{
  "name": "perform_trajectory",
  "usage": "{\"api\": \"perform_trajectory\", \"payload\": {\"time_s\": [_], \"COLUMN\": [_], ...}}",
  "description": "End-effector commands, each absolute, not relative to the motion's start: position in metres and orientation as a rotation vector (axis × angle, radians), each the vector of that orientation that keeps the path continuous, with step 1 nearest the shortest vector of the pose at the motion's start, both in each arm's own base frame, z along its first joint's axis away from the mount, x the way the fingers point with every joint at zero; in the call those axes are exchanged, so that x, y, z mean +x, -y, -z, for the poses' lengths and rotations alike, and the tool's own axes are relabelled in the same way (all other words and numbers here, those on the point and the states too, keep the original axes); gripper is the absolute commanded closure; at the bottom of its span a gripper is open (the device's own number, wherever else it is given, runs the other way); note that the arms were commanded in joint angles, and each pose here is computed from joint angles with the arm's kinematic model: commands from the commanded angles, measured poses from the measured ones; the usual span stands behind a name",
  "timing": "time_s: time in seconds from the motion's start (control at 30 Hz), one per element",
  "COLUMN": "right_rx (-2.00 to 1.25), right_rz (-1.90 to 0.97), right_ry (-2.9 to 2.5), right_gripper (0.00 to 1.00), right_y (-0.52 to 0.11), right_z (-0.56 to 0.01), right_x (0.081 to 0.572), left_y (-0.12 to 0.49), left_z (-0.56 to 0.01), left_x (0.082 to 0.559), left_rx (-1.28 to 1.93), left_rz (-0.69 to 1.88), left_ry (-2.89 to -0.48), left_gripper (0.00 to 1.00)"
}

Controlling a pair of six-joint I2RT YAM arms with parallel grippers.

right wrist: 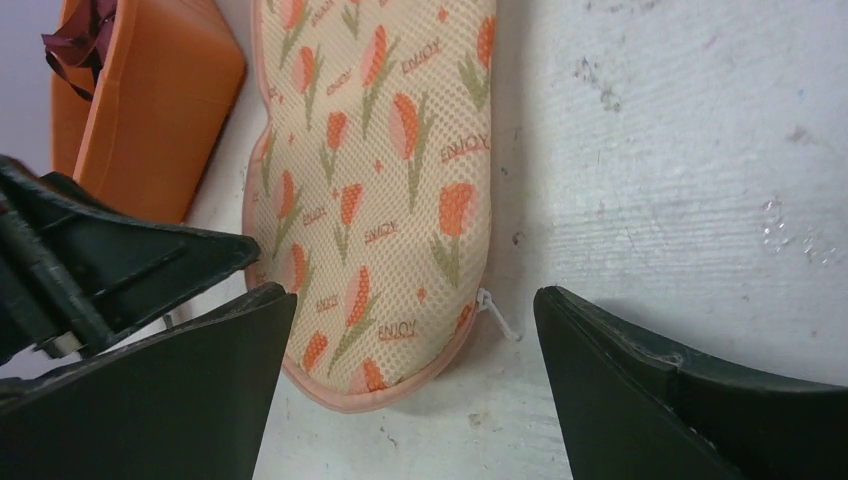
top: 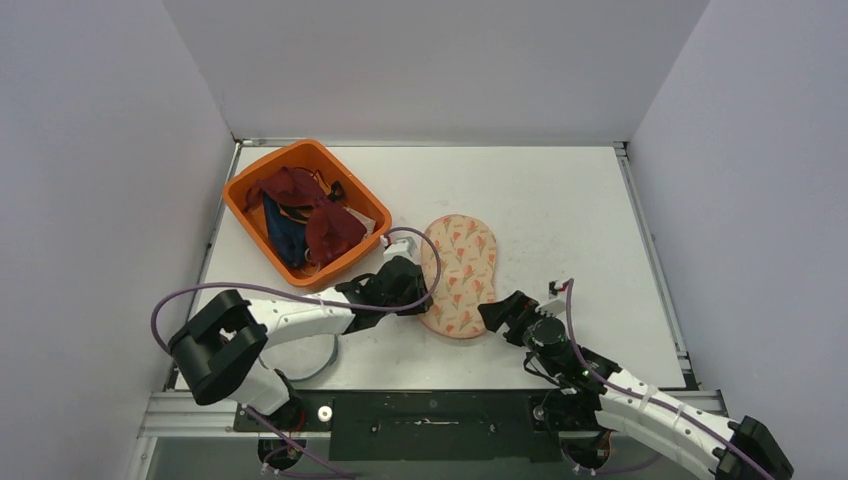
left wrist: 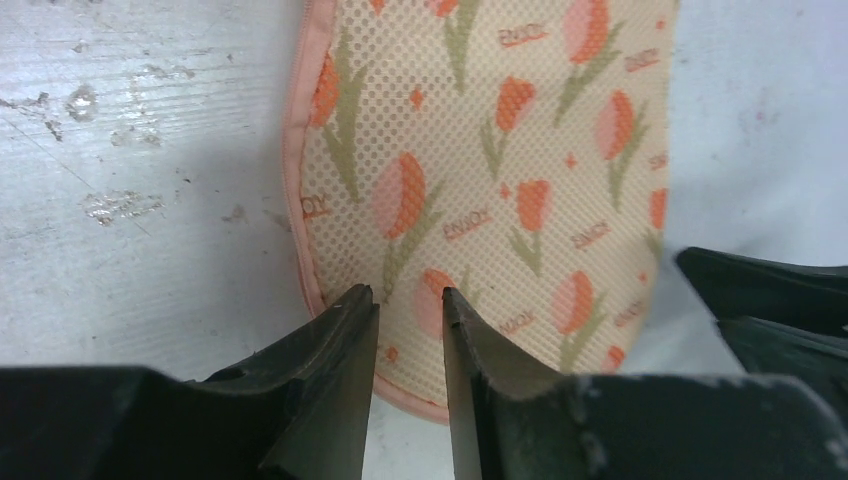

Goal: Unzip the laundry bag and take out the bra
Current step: Close the laundry bag at the center of the board, then adjust the laundry bag at the center of the board.

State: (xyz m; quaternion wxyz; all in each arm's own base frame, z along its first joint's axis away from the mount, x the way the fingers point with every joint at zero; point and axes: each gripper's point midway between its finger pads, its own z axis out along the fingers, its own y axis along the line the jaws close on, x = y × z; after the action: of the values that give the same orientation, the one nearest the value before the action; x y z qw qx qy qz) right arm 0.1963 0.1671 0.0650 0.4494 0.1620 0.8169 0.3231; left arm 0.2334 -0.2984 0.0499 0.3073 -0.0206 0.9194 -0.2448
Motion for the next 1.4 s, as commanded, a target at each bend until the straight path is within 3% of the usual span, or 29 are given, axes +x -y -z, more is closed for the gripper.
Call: {"api": "perform_trajectory", "payload": {"time_s": [0.0,0.23,0.7,1.03,1.27,1.37], "right_rx": [0.582,0.762,0.926,0.884,0.66,0.559], "right_rz": [-1.021,-0.995,-0.954,-0.908,-0.896,-0.85], "right_ry": [-1.913,-1.94,-1.961,-1.986,-2.096,-2.164], "right_gripper": [0.06,0.06,0.1,0.4,0.61,0.66], "right_y": [-0.188,-0.187,-0.207,-0.198,-0.205,-0.192], "right_z": [-0.085,-0.066,-0.042,-0.03,-0.031,-0.026], "right_x": [0.204,0.204,0.179,0.208,0.223,0.232], "left_y": [0.308,0.299,0.243,0.218,0.214,0.211], "left_z": [-0.087,-0.117,-0.154,-0.163,-0.168,-0.177], "left_x": [0.229,0.217,0.186,0.181,0.184,0.186], "left_rx": [-0.08,-0.086,-0.22,-0.22,-0.197,-0.167], "left_rz": [0.763,0.799,0.87,0.808,0.771,0.738], "left_ry": [-2.359,-2.338,-2.202,-2.181,-2.169,-2.16], "left_gripper": [0.7,0.61,0.57,0.55,0.54,0.53]}}
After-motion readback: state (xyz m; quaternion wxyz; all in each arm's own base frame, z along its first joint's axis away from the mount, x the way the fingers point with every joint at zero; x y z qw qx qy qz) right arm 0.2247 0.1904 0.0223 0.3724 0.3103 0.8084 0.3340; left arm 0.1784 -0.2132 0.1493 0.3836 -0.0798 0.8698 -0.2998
